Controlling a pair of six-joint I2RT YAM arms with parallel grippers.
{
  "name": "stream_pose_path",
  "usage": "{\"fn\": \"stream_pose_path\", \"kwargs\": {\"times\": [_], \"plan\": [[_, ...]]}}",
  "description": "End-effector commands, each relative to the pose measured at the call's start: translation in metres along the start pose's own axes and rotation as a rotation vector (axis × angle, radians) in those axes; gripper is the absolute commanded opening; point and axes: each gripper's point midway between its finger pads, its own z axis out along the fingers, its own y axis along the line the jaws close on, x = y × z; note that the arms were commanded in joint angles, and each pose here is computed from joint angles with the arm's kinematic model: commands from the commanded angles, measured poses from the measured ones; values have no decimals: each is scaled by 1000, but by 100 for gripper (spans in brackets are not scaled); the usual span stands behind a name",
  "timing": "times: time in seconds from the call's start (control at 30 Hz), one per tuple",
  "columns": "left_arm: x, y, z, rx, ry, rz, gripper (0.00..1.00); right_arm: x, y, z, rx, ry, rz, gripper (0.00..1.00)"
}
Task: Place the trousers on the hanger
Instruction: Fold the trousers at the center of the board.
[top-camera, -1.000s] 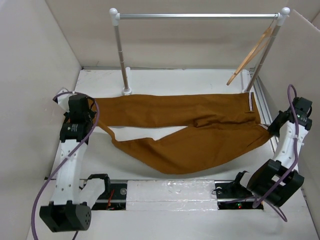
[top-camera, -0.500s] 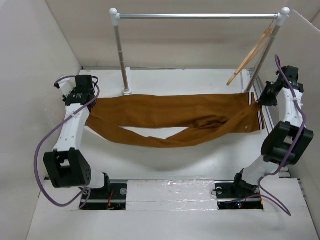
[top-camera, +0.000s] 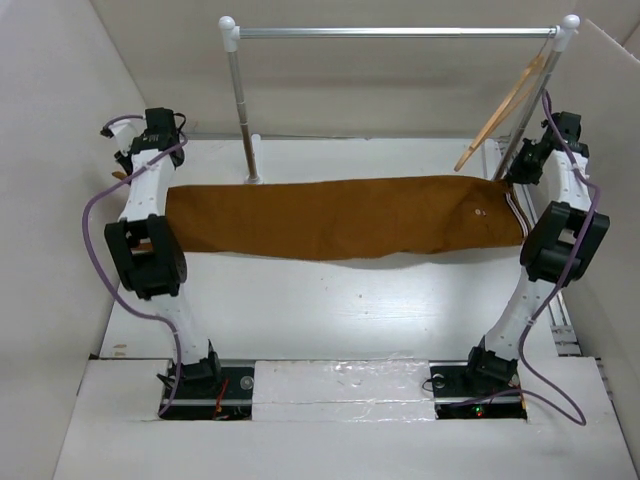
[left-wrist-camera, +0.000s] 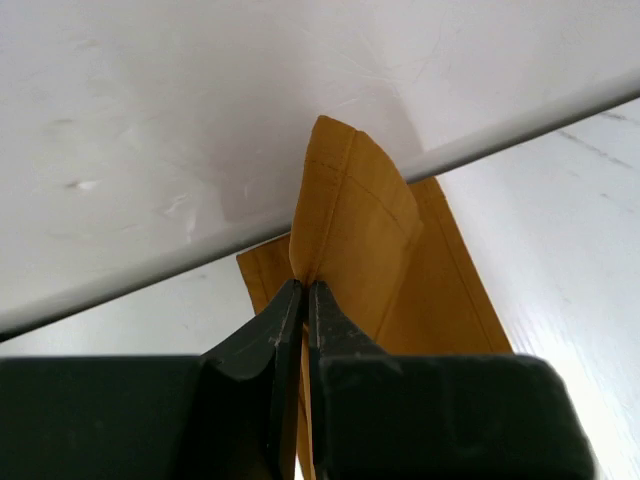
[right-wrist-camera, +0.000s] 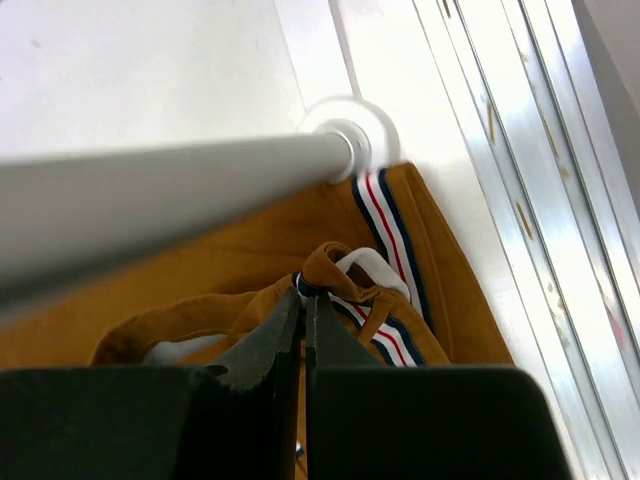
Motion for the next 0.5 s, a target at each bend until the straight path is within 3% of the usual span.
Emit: {"fn": "stream_pose_path", "kwargs": {"times": [0.0, 0.07, 0.1, 0.17, 0.2, 0.23, 0.3, 0.33, 0.47], "plan": [[-31, -16, 13, -21, -41, -53, 0, -69, 23, 6, -41, -229, -19, 0], [-29, -31, 18, -17, -40, -44, 0, -67, 30, 17, -46, -228, 8, 3], [-21, -40, 24, -6, -21, -42, 0, -69, 37, 21, -70, -245, 10, 27], [-7, -49, 31, 10, 11, -23, 2, -60, 42, 28, -82, -228, 23, 53], [-2, -49, 36, -1, 12, -3, 9, -57, 39, 27, -67, -218, 26, 67], [-4, -49, 36, 0, 6, 10, 26, -55, 38, 26, -62, -213, 13, 70], [-13, -44, 32, -5, -18, 14, 42, -46, 38, 14, -69, -206, -10, 71], [-17, -45, 28, 13, -19, 0, 57, -44, 37, 7, -65, -215, -17, 70], [-27, -49, 1, 110, -9, -43, 63, -32, 33, -52, -64, -322, -26, 68]]}}
